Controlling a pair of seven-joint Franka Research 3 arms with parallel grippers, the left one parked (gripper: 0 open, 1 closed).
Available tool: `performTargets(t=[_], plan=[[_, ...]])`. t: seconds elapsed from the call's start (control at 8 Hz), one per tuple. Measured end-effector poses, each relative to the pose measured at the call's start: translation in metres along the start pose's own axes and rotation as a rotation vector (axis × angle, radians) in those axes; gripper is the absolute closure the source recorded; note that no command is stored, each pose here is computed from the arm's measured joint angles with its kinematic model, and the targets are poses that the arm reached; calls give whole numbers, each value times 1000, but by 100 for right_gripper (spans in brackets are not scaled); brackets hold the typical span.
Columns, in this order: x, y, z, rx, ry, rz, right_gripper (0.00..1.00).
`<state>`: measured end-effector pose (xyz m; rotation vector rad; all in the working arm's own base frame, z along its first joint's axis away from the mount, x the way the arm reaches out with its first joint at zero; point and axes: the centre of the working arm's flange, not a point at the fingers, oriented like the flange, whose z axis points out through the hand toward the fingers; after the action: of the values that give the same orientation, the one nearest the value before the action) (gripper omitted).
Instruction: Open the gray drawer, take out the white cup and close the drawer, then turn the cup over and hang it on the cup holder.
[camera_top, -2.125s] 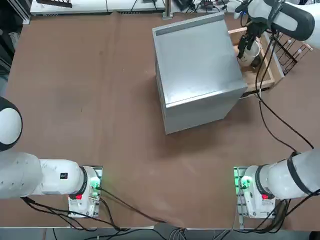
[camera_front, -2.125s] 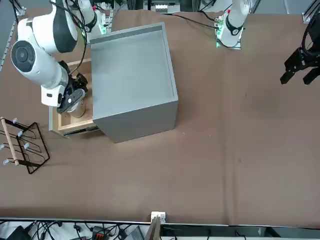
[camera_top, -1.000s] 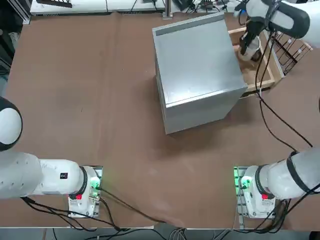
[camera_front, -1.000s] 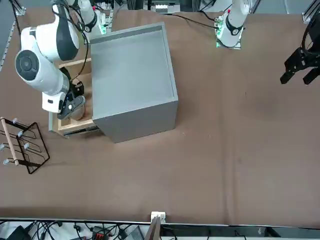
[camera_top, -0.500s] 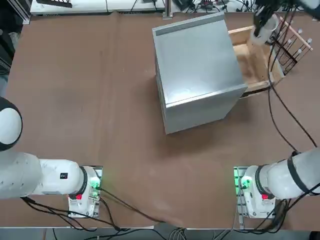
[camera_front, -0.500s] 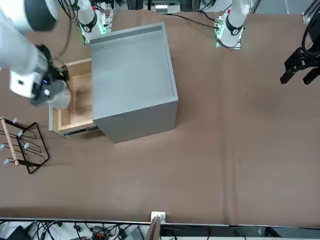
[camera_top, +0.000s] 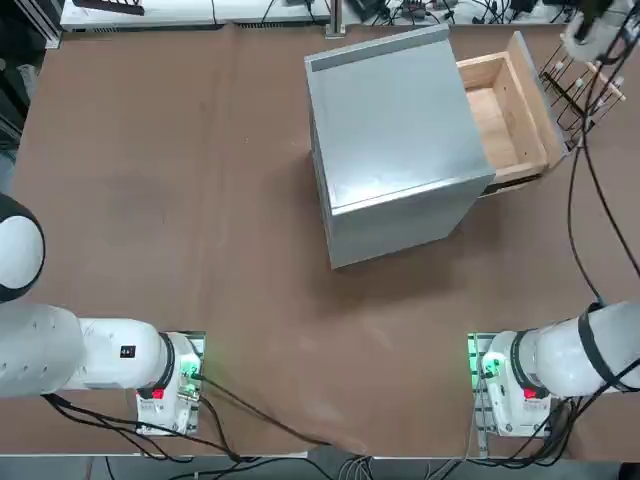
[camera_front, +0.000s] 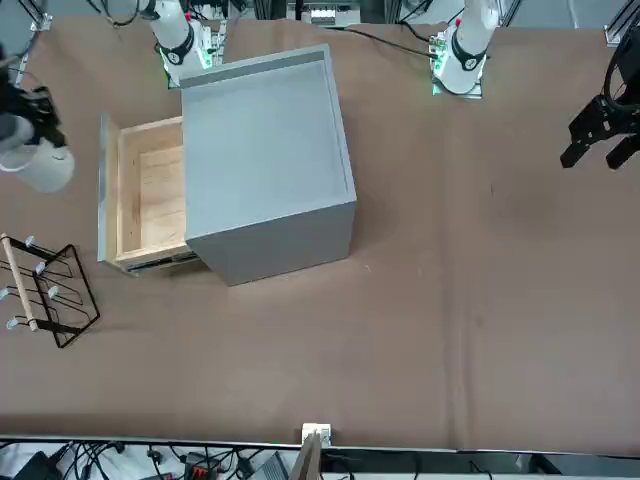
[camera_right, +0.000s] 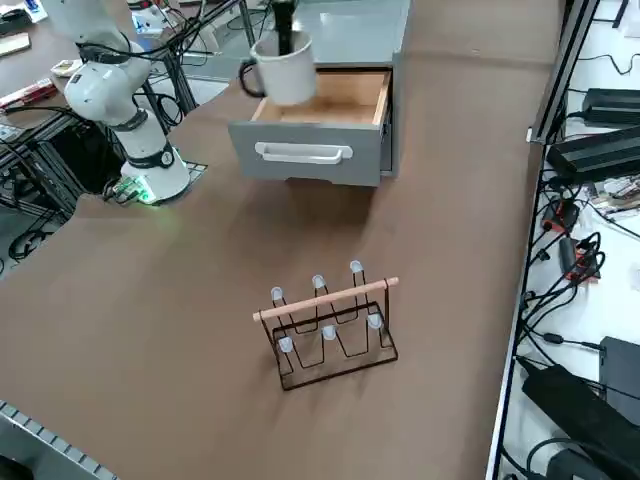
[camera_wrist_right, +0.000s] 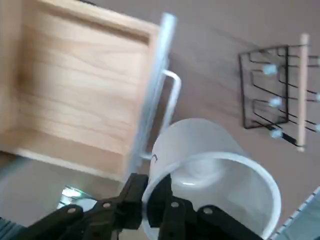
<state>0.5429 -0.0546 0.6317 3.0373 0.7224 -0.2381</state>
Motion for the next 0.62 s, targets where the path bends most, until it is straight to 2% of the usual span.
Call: performTargets(t=[0.25, 0.38, 0.62], plan=[[-28, 62, 17, 4, -4, -59, 94], [-34, 90, 39, 7, -13, -97, 94], [-29, 131, 124, -3, -18, -219, 94]])
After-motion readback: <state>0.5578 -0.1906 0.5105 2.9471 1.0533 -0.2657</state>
